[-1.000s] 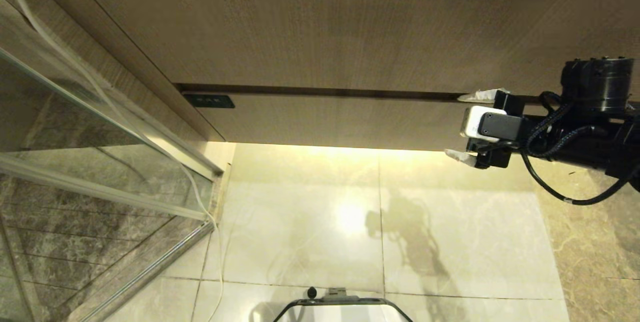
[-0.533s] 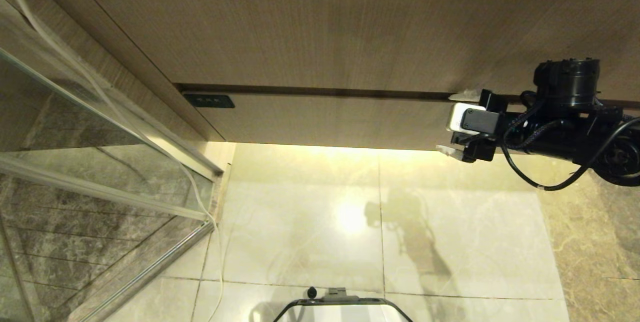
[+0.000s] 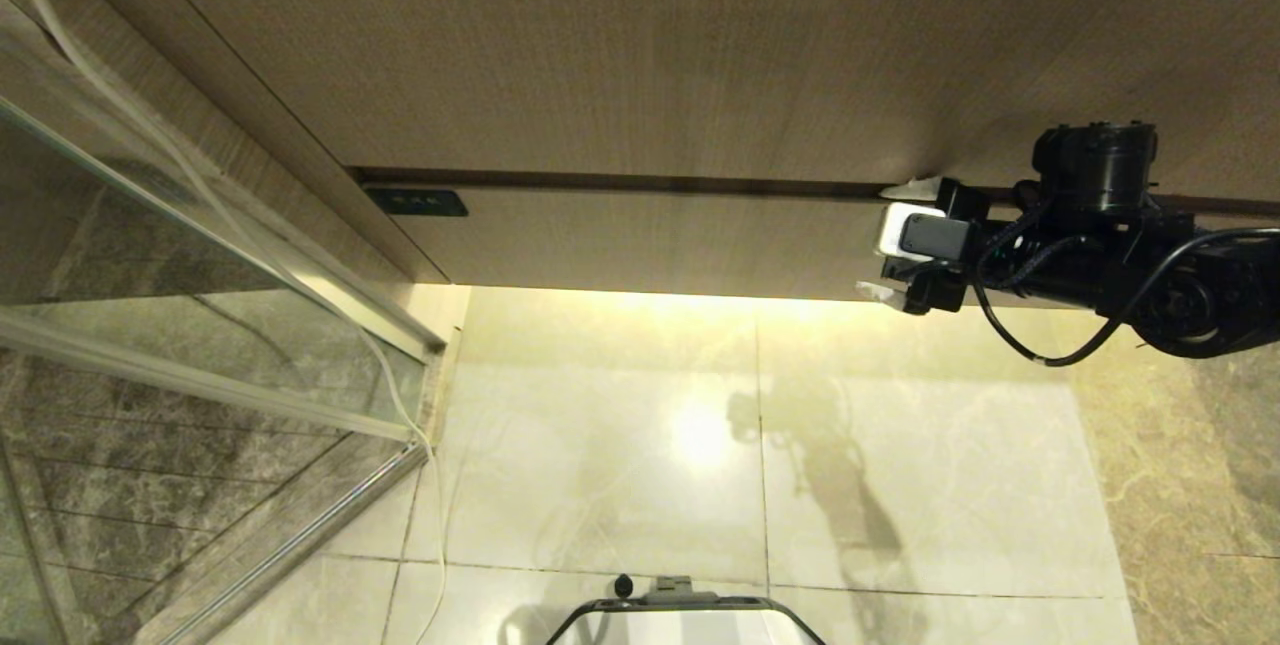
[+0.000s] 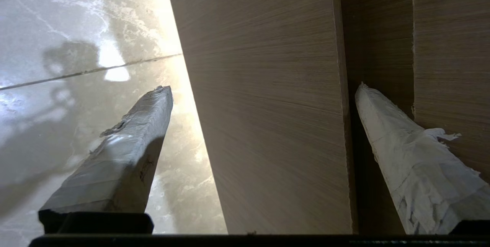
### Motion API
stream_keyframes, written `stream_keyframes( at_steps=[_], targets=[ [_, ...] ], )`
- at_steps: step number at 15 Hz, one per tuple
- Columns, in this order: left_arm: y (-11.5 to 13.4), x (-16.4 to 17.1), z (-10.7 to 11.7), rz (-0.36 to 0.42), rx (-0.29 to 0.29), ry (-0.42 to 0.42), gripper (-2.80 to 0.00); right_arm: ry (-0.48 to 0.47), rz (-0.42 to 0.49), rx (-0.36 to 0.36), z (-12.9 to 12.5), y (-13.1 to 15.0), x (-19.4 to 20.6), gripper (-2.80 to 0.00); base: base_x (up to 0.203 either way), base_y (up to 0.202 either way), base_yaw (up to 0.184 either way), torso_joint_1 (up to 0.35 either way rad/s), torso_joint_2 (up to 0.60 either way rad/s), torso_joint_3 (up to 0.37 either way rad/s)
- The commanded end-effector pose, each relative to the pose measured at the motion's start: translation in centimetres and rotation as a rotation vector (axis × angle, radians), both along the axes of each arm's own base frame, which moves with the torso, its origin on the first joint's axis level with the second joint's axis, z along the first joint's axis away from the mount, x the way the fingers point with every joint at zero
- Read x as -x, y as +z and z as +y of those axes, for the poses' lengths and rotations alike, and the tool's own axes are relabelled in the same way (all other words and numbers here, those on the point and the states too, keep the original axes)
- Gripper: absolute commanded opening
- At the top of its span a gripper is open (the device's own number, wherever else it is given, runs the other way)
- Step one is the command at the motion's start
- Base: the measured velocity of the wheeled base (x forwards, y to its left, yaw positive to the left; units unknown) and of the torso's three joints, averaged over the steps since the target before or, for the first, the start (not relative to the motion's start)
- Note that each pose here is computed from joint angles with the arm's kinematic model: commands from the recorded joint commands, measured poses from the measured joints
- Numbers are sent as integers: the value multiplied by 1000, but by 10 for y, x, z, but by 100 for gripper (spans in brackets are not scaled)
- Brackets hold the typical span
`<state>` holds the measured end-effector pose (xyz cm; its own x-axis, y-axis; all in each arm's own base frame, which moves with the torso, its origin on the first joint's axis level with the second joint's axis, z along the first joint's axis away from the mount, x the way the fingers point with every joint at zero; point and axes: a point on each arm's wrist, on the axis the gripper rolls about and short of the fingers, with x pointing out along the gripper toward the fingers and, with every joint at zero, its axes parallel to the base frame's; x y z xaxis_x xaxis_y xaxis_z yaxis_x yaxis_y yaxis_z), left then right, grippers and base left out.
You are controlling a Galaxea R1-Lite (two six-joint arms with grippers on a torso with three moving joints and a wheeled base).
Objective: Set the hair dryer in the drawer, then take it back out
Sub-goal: Pull open the drawer
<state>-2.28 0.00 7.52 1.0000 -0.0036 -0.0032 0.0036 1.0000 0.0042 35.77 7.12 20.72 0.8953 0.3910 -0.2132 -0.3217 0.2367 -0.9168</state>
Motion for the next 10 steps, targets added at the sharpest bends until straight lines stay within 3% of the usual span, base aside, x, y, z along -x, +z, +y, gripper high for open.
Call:
stream_keyframes(
  at_steps=[1, 4, 6, 10],
  targets=[
    [0, 0, 0, 0, 0, -1, -280, -5, 7, 13, -1, -6, -4, 0, 0, 0, 0, 0, 0, 0],
    [0, 0, 0, 1, 0, 1, -280, -22, 116, 35, -5, -14, 0, 0, 0, 0, 0, 0, 0, 0],
    [0, 0, 0, 0, 0, 1, -280, -93, 218, 52, -14, -19, 5, 0, 0, 0, 0, 0, 0, 0],
    [0, 0, 0, 1, 0, -1, -280, -271, 327, -40, -21, -17, 9, 0, 0, 0, 0, 0, 0, 0]
  ],
)
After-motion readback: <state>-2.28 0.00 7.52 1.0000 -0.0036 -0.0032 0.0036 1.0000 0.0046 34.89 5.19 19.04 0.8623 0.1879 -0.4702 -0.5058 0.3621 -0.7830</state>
